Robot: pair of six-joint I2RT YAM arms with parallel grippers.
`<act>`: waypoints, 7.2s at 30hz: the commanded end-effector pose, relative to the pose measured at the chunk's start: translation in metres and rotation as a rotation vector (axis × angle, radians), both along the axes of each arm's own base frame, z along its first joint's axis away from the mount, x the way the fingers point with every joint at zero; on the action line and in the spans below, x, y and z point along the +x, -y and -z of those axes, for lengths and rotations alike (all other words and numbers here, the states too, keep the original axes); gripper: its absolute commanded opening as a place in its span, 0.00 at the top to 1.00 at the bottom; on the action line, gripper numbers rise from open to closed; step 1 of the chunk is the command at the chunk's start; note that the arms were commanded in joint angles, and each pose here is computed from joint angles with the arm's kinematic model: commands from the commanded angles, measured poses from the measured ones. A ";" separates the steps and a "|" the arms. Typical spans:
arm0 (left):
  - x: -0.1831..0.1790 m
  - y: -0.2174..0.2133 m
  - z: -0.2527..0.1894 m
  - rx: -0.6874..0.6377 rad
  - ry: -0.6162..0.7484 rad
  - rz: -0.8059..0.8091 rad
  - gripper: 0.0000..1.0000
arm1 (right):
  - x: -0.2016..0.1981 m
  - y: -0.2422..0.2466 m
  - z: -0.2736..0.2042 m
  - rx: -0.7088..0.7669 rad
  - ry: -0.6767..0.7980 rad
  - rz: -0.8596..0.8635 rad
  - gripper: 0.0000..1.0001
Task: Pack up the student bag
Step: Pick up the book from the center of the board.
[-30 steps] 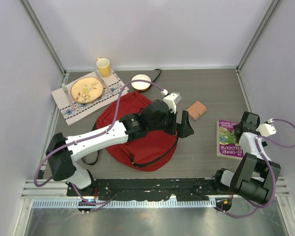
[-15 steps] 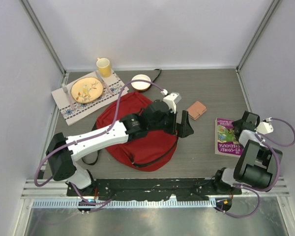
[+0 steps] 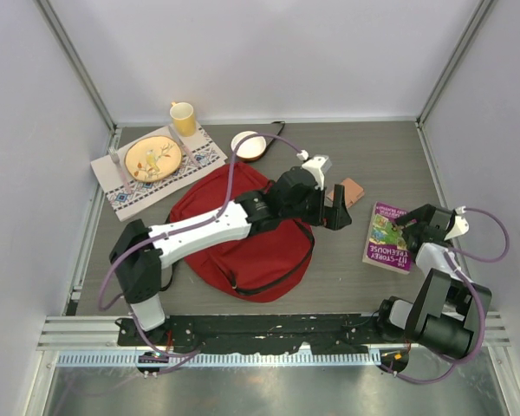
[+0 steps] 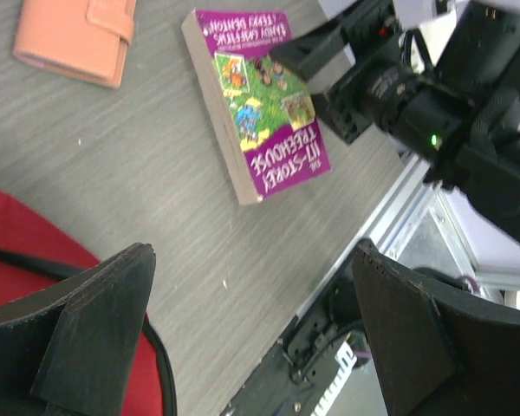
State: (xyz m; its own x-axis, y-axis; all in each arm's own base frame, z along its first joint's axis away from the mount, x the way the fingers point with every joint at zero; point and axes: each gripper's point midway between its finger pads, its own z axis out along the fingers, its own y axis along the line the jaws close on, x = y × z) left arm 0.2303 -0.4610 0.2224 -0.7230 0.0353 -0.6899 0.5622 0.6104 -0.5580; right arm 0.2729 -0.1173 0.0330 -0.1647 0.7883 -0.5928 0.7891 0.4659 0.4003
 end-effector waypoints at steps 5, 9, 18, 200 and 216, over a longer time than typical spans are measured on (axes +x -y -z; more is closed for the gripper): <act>0.035 0.059 0.008 -0.059 -0.013 0.048 0.00 | -0.028 -0.054 0.029 0.192 -0.098 -0.157 0.09; 0.038 0.083 0.038 -0.051 -0.081 0.084 0.00 | -0.023 -0.064 0.018 0.219 -0.053 -0.202 0.09; 0.026 0.110 0.117 -0.002 -0.254 0.170 0.05 | -0.011 -0.066 -0.009 0.206 0.013 -0.249 0.09; -0.043 -0.111 0.113 0.132 -0.332 -0.166 0.24 | -0.064 -0.259 -0.030 0.535 0.119 -0.958 0.08; -0.037 -0.063 0.104 -0.059 -0.392 -0.107 0.18 | -0.076 -0.256 -0.008 0.535 0.024 -0.953 0.14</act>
